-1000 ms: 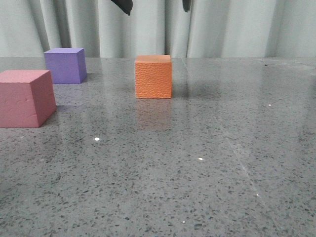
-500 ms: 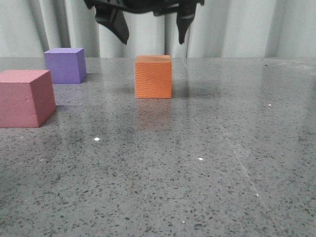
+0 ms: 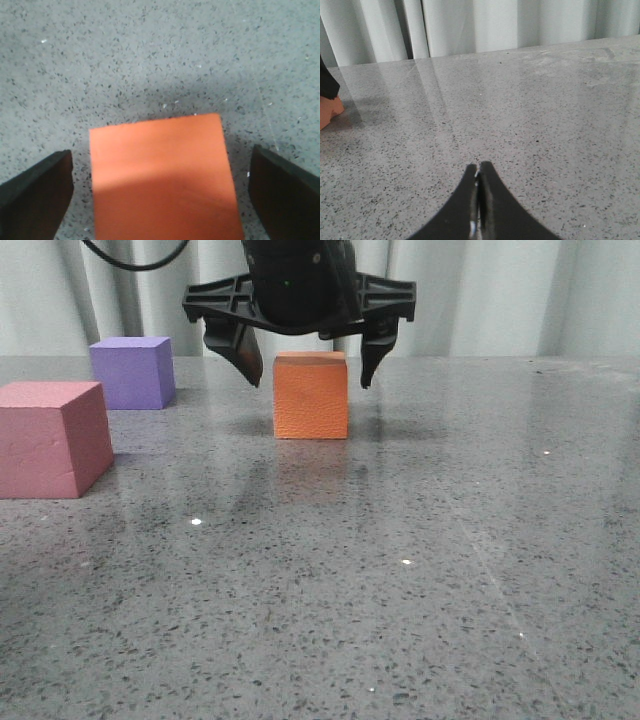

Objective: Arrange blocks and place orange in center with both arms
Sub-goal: 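Lower the left gripper over the orange cube and close on it, then lift the orange cube and carry it toward the purple cube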

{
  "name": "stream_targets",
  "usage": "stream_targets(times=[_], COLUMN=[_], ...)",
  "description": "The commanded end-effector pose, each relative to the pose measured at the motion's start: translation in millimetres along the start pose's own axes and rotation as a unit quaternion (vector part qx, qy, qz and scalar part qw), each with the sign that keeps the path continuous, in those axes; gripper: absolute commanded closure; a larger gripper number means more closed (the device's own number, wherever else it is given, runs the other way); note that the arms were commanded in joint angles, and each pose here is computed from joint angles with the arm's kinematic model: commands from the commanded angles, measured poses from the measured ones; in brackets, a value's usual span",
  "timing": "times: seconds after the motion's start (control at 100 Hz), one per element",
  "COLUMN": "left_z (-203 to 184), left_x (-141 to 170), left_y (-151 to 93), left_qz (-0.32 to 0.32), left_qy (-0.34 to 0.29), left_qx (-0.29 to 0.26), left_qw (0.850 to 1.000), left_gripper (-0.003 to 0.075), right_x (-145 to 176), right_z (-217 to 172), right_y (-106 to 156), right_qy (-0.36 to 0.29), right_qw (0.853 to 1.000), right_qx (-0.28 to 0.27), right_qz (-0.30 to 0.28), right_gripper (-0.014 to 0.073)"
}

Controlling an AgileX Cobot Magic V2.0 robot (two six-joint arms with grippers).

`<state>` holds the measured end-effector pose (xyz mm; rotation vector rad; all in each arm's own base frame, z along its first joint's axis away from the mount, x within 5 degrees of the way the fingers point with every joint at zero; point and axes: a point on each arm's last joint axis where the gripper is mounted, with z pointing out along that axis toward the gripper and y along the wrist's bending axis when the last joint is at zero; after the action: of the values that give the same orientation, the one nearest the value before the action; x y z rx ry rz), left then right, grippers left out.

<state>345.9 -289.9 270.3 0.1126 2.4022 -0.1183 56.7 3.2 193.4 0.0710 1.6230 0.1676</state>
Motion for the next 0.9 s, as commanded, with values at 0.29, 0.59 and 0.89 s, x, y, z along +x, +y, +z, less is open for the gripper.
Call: stream_targets(times=[0.29,0.59,0.89], left_z=[-23,-56,-115], left_x=[-18,-32,-53], left_y=[-1,5,38], left_qz=[-0.015,-0.027,-0.020], left_qy=[-0.040,-0.070,-0.166], left_qx=[0.018,0.036,0.013], left_qw=[0.999,0.997,0.986], left_gripper=[0.0385,0.0582,0.0582], right_x=[-14,-14,-14], right_z=[-3,-3,-3], right_y=[3,3,3], right_qy=[-0.062,-0.062,-0.062], right_qw=[0.998,0.998,0.998], right_qx=[-0.012,-0.012,-0.012], right_qz=[-0.006,-0.006,-0.006], right_gripper=[0.0715,0.0715,0.0715])
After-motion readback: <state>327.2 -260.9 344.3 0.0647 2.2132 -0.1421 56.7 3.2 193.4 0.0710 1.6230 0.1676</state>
